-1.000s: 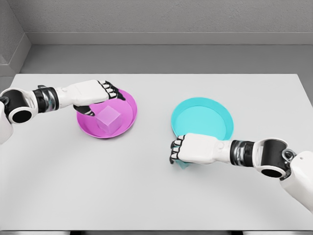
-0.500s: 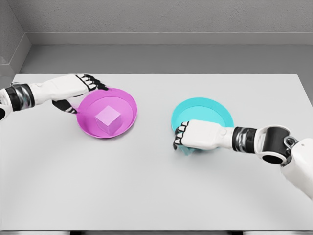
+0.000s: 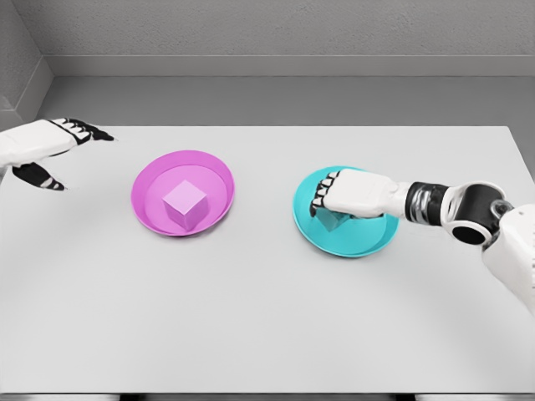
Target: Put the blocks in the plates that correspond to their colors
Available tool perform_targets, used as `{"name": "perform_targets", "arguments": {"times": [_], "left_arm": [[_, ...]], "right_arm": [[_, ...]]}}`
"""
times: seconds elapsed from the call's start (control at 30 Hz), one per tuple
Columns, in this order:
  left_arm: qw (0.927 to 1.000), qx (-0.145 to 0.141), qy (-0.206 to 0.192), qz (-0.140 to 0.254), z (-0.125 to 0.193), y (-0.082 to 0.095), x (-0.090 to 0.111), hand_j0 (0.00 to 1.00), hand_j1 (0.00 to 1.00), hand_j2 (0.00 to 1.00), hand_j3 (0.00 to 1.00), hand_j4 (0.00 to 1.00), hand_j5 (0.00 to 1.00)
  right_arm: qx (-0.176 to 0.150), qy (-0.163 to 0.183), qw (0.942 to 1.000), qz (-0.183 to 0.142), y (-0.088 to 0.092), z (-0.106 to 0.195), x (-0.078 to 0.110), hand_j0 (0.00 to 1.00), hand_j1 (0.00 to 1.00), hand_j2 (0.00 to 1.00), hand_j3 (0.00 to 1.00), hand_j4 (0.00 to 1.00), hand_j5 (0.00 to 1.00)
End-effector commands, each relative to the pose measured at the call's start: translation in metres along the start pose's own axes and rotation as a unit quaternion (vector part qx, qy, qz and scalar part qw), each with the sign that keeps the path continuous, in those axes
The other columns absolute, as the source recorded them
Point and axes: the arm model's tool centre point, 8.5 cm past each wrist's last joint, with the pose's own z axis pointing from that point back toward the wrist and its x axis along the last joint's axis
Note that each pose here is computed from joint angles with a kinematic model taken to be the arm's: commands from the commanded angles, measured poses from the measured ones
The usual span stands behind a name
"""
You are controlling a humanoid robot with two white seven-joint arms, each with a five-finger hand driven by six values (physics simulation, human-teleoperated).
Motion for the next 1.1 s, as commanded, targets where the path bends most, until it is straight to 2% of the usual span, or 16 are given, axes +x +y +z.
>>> {"name": "perform_targets", "arguments": {"times": [0.0, 0.03, 0.2, 0.33, 0.43, 0.6, 0.67, 0.73, 0.83, 0.97, 1.07], "left_arm": [[0.9997, 0.007, 0.019, 0.009, 0.009, 0.002, -0.012, 1.0, 1.0, 1.0, 1.0, 1.0, 1.0], [0.9997, 0.008, 0.022, 0.01, 0.01, 0.003, -0.014, 1.0, 1.0, 1.0, 1.0, 1.0, 1.0], [0.9996, 0.01, 0.024, 0.009, 0.012, 0.004, -0.015, 1.0, 1.0, 1.0, 1.0, 1.0, 1.0], [0.9996, 0.012, 0.023, 0.013, 0.012, 0.004, -0.015, 1.0, 1.0, 1.0, 1.0, 1.0, 1.0], [0.9996, 0.012, 0.023, 0.013, 0.012, 0.004, -0.015, 1.0, 1.0, 1.0, 1.0, 1.0, 1.0], [0.9996, 0.012, 0.022, 0.013, 0.012, 0.005, -0.014, 1.0, 1.0, 1.0, 1.0, 1.0, 1.0], [0.9996, 0.012, 0.022, 0.013, 0.012, 0.005, -0.014, 1.0, 1.0, 1.0, 1.0, 1.0, 1.0], [0.9996, 0.012, 0.022, 0.013, 0.012, 0.004, -0.014, 1.0, 1.0, 1.0, 1.0, 1.0, 1.0], [0.9996, 0.012, 0.021, 0.013, 0.012, 0.005, -0.014, 1.0, 1.0, 1.0, 1.0, 1.0, 1.0], [0.9996, 0.012, 0.021, 0.013, 0.012, 0.005, -0.014, 1.0, 1.0, 1.0, 1.0, 1.0, 1.0], [0.9996, 0.013, 0.021, 0.013, 0.012, 0.005, -0.014, 1.0, 1.0, 1.0, 1.0, 1.0, 1.0]], "right_arm": [[0.004, 0.003, 0.9999, -0.016, 0.008, -0.003, -0.003, 0.91, 0.91, 0.91, 0.91, 0.91, 0.91], [0.004, 0.004, 0.9998, -0.017, 0.008, -0.003, -0.004, 1.0, 1.0, 1.0, 1.0, 1.0, 1.0], [0.007, 0.009, 0.9997, -0.024, 0.012, -0.003, -0.008, 1.0, 1.0, 1.0, 1.0, 1.0, 1.0], [-0.017, 0.035, 0.9988, -0.032, 0.003, 0.013, -0.023, 1.0, 1.0, 1.0, 1.0, 1.0, 1.0], [-0.047, 0.069, 0.9954, -0.048, -0.002, 0.036, -0.04, 1.0, 1.0, 1.0, 1.0, 1.0, 1.0], [-0.098, 0.107, 0.9862, -0.08, -0.012, 0.078, -0.066, 1.0, 1.0, 1.0, 1.0, 1.0, 1.0], [-0.136, 0.126, 0.9778, -0.097, -0.01, 0.103, -0.071, 1.0, 1.0, 1.0, 1.0, 1.0, 1.0], [-0.166, 0.149, 0.9702, -0.096, -0.01, 0.126, -0.07, 1.0, 1.0, 1.0, 1.0, 1.0, 1.0], [-0.197, 0.179, 0.9572, -0.114, 0.001, 0.155, -0.071, 1.0, 1.0, 1.0, 1.0, 1.0, 1.0], [-0.201, 0.206, 0.9488, -0.13, 0.016, 0.175, -0.074, 1.0, 1.0, 1.0, 1.0, 1.0, 1.0], [-0.2, 0.207, 0.9485, -0.132, 0.018, 0.175, -0.074, 1.0, 1.0, 1.0, 1.0, 1.0, 1.0]]}}
